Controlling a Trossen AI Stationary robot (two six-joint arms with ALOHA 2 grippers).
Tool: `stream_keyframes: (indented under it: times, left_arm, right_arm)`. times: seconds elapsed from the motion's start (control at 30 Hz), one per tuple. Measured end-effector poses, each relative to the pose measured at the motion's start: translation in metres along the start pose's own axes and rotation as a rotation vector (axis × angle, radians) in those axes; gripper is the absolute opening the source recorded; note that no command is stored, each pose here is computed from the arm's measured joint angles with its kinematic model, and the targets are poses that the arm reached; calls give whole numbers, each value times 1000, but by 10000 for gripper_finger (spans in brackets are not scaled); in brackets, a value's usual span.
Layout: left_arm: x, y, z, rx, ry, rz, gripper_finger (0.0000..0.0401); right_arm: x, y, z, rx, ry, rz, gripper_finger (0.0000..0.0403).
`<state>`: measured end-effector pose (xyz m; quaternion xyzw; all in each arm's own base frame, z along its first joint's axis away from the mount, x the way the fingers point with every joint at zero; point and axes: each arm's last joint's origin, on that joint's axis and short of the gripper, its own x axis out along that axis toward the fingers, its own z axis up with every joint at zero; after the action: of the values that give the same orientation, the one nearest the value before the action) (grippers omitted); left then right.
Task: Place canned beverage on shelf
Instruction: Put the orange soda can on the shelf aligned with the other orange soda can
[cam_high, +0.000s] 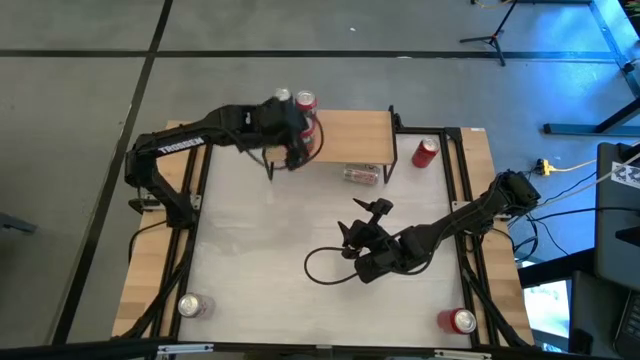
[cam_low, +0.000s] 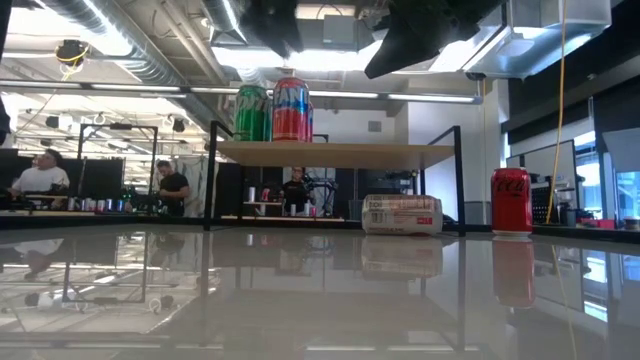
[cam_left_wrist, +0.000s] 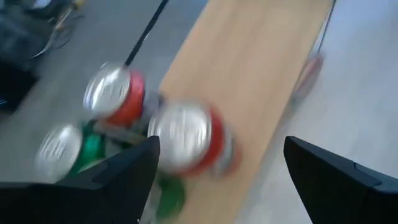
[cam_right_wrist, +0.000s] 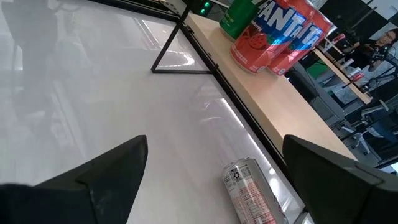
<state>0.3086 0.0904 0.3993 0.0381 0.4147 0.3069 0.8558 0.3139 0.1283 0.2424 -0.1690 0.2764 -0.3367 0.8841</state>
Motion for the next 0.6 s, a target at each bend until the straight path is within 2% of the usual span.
stream_keyframes:
  times: [0.17, 0.37, 0.47, 0.53, 0.6]
  left_arm:
    - [-6, -27, -20, 116, 108, 108, 335]
    - [1, -76, -47, 323, 129, 71, 334]
    - [9, -98, -65, 499, 133, 75, 334]
    - [12, -108, -73, 568, 119, 129, 334]
    - [15, -111, -77, 589, 106, 195, 334]
  right_arm:
    - [0, 0, 0, -1, 0, 0, 370]
    - [0, 0, 0, -1, 0, 0, 370]
    - [0, 0, 0, 0, 0, 0, 370]
    - [0, 0, 0, 0, 2, 4, 370]
    - [0, 0, 0, 0, 6, 15, 370]
